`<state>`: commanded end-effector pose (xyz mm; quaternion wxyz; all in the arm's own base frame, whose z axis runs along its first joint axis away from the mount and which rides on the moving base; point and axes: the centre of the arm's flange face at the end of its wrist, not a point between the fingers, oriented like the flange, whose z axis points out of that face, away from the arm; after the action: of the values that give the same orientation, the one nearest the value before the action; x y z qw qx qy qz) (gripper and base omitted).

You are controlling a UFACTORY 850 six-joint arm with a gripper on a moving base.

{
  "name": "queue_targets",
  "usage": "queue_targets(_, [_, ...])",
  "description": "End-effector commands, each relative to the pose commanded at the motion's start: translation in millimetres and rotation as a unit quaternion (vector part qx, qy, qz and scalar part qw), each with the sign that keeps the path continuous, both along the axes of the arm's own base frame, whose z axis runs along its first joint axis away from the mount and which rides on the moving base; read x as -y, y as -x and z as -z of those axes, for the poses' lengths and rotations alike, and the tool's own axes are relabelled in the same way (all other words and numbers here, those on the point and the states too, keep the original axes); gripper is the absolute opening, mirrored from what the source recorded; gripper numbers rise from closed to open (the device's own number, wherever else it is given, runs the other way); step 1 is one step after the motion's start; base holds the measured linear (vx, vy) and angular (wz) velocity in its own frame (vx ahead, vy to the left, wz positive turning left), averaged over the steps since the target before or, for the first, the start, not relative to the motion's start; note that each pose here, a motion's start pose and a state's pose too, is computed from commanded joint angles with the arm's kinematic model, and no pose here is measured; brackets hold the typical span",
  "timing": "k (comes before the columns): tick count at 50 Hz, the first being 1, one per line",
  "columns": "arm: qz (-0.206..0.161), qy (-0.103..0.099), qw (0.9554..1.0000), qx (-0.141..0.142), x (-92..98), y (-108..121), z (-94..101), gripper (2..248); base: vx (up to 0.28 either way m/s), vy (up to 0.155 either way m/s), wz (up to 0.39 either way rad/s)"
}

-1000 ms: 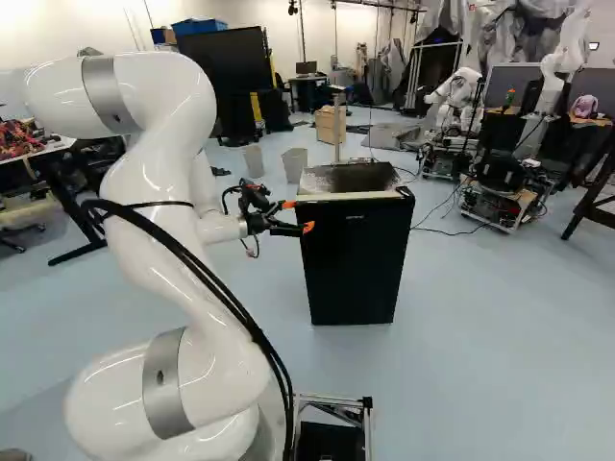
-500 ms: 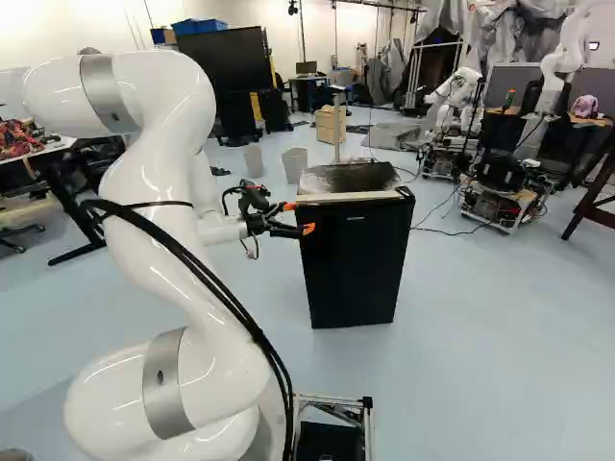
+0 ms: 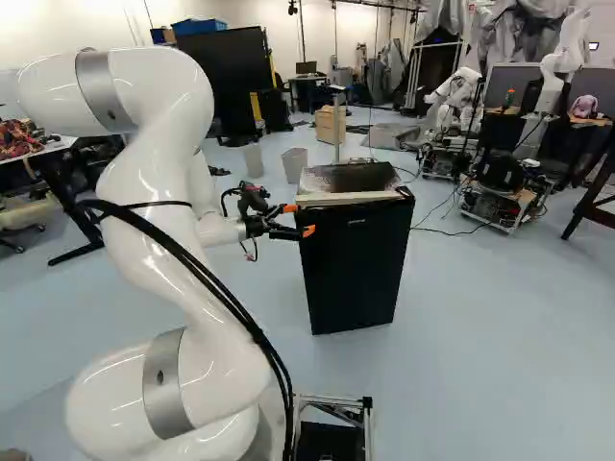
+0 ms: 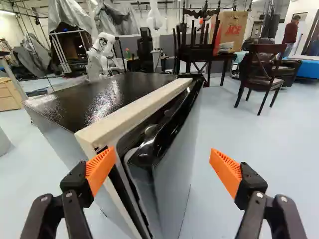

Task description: Grab a drink from the fridge

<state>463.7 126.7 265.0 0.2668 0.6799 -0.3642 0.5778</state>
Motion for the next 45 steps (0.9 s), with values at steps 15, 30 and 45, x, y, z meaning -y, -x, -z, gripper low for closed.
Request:
queue_targets(15, [0.004,0.001,1.0,-0.004,1.5,6.7,0.0,247,0.0,0.0,0.0])
queue_targets(30, [0.013,0.001,0.9999,-0.007,5.2,11.3,0.1,247,0.0,0.0,0.0])
queue_targets(45, [0.024,0.0,0.9997,-0.009,9.6,14.1,0.2,247,0.0,0.0,0.0])
